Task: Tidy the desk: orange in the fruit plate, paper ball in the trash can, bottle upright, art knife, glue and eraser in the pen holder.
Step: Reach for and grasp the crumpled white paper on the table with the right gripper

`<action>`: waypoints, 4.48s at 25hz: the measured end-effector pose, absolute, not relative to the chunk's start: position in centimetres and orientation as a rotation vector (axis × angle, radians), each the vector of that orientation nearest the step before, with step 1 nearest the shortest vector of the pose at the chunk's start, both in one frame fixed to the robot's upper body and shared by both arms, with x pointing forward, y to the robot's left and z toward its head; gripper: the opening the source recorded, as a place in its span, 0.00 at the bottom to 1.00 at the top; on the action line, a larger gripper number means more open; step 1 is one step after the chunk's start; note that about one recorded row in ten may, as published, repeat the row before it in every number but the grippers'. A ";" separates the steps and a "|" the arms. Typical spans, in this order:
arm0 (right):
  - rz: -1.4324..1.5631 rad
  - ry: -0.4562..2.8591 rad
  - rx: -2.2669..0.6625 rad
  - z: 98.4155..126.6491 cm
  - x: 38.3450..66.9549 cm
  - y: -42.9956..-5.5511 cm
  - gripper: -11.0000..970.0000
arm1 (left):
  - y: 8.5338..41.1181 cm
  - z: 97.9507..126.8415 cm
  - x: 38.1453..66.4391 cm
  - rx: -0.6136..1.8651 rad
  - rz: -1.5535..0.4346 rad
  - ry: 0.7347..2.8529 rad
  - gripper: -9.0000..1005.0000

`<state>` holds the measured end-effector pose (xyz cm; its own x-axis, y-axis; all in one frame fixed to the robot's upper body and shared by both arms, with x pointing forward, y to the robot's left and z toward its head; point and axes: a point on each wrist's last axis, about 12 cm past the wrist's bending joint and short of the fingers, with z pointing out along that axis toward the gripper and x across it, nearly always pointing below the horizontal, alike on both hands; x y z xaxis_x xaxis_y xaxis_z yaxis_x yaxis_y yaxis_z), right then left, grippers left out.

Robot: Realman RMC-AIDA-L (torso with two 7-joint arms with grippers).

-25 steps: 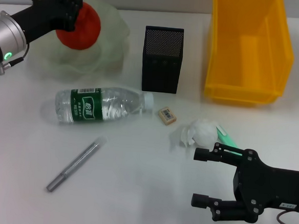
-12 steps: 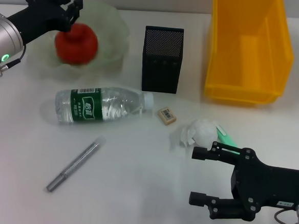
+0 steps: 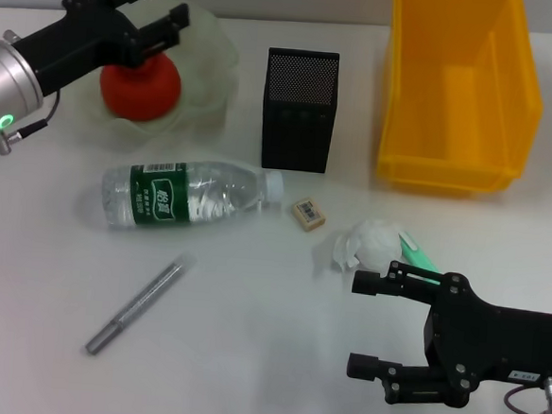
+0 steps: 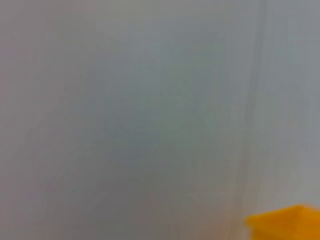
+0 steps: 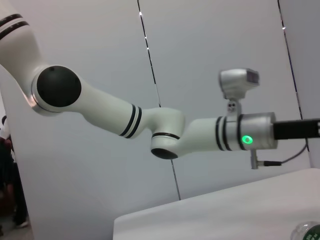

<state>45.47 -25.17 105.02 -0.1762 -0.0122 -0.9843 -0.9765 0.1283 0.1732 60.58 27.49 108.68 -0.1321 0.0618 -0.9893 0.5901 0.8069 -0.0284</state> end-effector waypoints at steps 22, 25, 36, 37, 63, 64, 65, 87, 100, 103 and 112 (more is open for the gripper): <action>1.203 1.437 -0.973 104.7 45.9 -25.0 0.85 | 25.4 107.0 47.8 1.093 -1.233 1.472 0.80; 1.204 1.435 -0.971 104.7 45.9 -25.0 0.85 | 25.3 106.9 48.0 1.095 -1.217 1.471 0.80; 1.192 1.438 -0.953 104.6 45.7 -25.3 0.85 | 25.4 106.8 48.1 1.097 -1.198 1.481 0.80; 1.192 1.438 -0.953 104.6 45.7 -25.3 0.85 | 25.4 106.7 48.1 1.094 -1.195 1.484 0.80; 1.187 1.459 -0.869 105.6 45.9 -27.1 0.85 | 25.4 106.4 48.4 1.093 -1.165 1.515 0.80; 1.173 1.470 -0.864 105.6 45.7 -27.5 0.85 | 25.5 106.3 48.3 1.086 -1.161 1.517 0.80; 1.173 1.470 -0.864 105.6 45.7 -27.5 0.85 | 25.5 106.3 48.3 1.085 -1.161 1.518 0.80; 1.078 1.788 -0.856 114.3 50.7 -31.7 0.85 | 25.7 106.0 48.3 1.069 -1.140 1.543 0.80; 0.755 2.333 -1.162 118.7 57.0 -25.9 0.84 | 25.5 105.9 48.5 1.079 -1.132 1.550 0.80; 0.642 2.384 -1.296 118.8 57.7 -23.7 0.83 | 25.5 105.9 48.4 1.076 -1.133 1.553 0.80; 0.384 2.416 -1.459 118.0 58.9 -18.4 0.82 | 25.4 106.0 48.7 1.085 -1.126 1.553 0.80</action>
<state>58.92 -18.35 118.02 -0.4439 -0.8115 -0.3801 -0.8893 0.4509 0.0759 48.74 25.45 105.98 -0.2060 0.1402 -0.9684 0.9641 0.1986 -0.1764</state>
